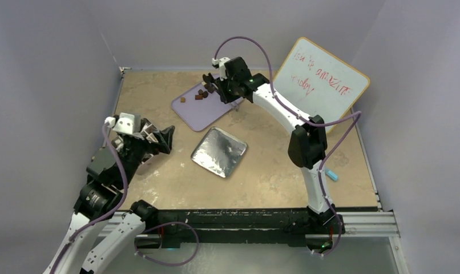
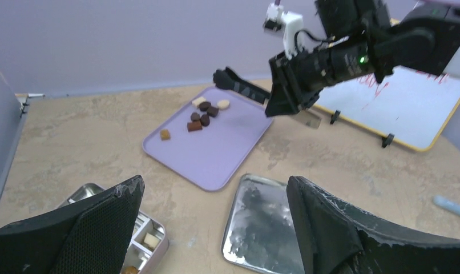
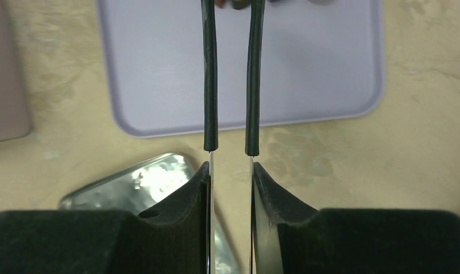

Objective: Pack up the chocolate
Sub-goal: Pick up the fake chocolate from the plate, then place the fake chocolate in the packing box.

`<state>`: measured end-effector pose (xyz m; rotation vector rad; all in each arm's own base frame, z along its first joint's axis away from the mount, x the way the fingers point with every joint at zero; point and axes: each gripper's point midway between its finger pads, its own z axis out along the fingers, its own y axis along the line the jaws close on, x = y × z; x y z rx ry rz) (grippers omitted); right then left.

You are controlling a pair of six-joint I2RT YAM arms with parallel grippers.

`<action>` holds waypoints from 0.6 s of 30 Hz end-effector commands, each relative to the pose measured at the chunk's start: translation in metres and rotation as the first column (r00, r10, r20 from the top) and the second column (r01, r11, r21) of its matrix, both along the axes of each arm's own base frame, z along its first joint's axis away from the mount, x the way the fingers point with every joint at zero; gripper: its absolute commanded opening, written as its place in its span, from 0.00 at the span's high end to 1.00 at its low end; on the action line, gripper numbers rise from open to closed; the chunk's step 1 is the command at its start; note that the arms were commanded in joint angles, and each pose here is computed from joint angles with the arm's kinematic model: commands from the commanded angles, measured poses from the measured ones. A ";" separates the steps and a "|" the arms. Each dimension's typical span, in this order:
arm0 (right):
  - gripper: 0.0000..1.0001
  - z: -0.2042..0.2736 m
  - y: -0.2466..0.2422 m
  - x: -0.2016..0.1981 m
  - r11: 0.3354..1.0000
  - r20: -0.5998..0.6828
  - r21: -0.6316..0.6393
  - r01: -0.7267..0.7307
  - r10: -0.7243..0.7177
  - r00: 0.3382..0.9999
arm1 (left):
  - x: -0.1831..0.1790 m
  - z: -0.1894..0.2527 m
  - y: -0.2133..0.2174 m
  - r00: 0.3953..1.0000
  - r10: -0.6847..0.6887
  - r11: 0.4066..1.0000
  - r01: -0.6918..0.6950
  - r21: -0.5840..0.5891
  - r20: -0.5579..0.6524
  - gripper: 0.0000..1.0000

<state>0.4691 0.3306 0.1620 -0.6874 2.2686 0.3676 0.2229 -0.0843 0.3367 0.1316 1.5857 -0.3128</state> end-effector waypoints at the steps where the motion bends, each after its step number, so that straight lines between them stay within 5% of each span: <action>1: 0.79 0.034 0.052 -0.039 0.988 0.038 0.106 -0.112 0.109 0.993 | -0.017 0.047 0.013 0.996 0.021 0.998 -0.016 -0.055 0.092 0.07; 18: 0.79 0.037 0.235 -0.188 0.872 0.104 0.222 -0.436 0.423 0.900 | -0.082 0.125 0.034 0.974 -0.022 0.977 0.069 -0.201 0.224 0.07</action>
